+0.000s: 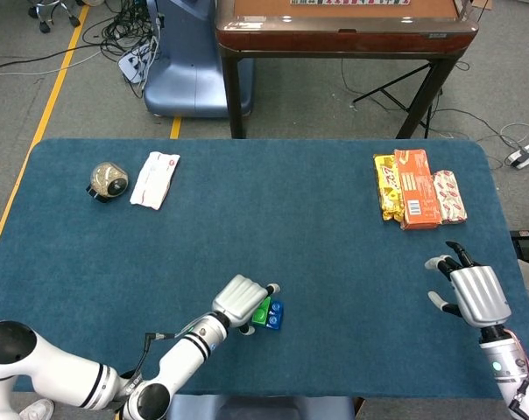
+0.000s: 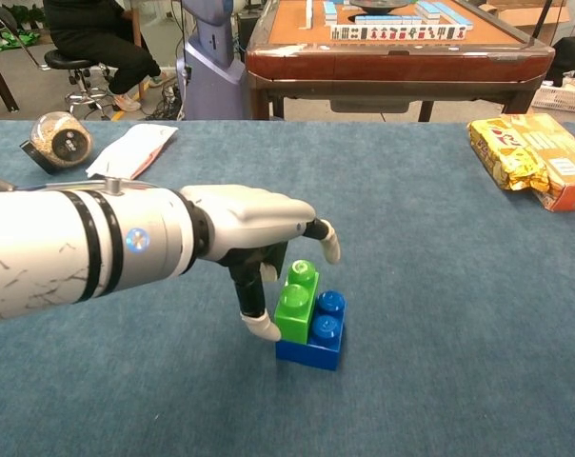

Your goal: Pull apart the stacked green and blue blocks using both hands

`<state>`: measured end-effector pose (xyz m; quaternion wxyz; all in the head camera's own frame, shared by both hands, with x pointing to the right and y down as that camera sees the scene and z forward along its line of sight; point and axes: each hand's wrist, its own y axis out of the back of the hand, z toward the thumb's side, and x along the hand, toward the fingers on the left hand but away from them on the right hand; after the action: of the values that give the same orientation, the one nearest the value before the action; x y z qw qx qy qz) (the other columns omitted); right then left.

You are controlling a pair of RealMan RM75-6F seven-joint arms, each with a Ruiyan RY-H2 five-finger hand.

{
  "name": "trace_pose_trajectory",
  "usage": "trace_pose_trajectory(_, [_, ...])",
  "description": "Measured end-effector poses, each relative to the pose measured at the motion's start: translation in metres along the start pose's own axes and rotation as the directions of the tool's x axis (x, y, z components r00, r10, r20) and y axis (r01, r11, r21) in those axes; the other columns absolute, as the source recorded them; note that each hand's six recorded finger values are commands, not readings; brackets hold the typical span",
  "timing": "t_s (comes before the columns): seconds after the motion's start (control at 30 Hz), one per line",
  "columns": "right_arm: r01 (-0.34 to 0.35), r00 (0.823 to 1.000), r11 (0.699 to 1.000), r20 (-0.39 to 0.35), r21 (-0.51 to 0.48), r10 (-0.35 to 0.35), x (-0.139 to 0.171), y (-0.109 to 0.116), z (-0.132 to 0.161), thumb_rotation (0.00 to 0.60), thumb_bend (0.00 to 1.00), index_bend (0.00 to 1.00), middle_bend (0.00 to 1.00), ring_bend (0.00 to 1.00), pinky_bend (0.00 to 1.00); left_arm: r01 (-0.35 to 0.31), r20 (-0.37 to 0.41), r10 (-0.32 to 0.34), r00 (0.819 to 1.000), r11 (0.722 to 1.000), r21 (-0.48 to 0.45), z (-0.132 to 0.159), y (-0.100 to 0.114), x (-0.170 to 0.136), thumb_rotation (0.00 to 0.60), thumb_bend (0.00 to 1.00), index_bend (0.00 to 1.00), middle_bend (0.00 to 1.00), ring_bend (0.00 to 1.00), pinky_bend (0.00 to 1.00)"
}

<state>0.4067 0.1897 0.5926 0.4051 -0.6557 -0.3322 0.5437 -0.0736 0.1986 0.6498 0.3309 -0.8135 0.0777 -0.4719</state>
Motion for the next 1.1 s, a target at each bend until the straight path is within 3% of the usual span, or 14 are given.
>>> trace_pose_trajectory(0.6, [-0.010,1.000,1.000,0.000,-0.005,0.010,0.000,-0.005,0.000,0.600,0.17,0.41,0.43,0.46,0.60,-0.068,-0.026,0.068,0.997,0.998,-0.005,-0.012,0.004,0.012,0.600,0.01,0.26,1.00,1.00,1.00])
trace_pose_trajectory(0.87, [-0.013,1.000,1.000,-0.004,-0.007,0.013,-0.001,-0.007,0.001,0.600,0.17,0.41,0.43,0.46,0.60,-0.055,-0.028,0.055,0.998,0.998,0.011,-0.013,0.003,0.010,0.600,0.01,0.36,1.00,1.00,1.00])
trace_pose_trajectory(1.1, [-0.016,1.000,1.000,-0.001,-0.010,0.016,0.000,-0.008,0.000,0.600,0.17,0.41,0.43,0.46,0.60,-0.037,-0.038,0.038,0.999,0.999,0.018,-0.014,-0.001,0.012,0.600,0.01,0.38,1.00,1.00,1.00])
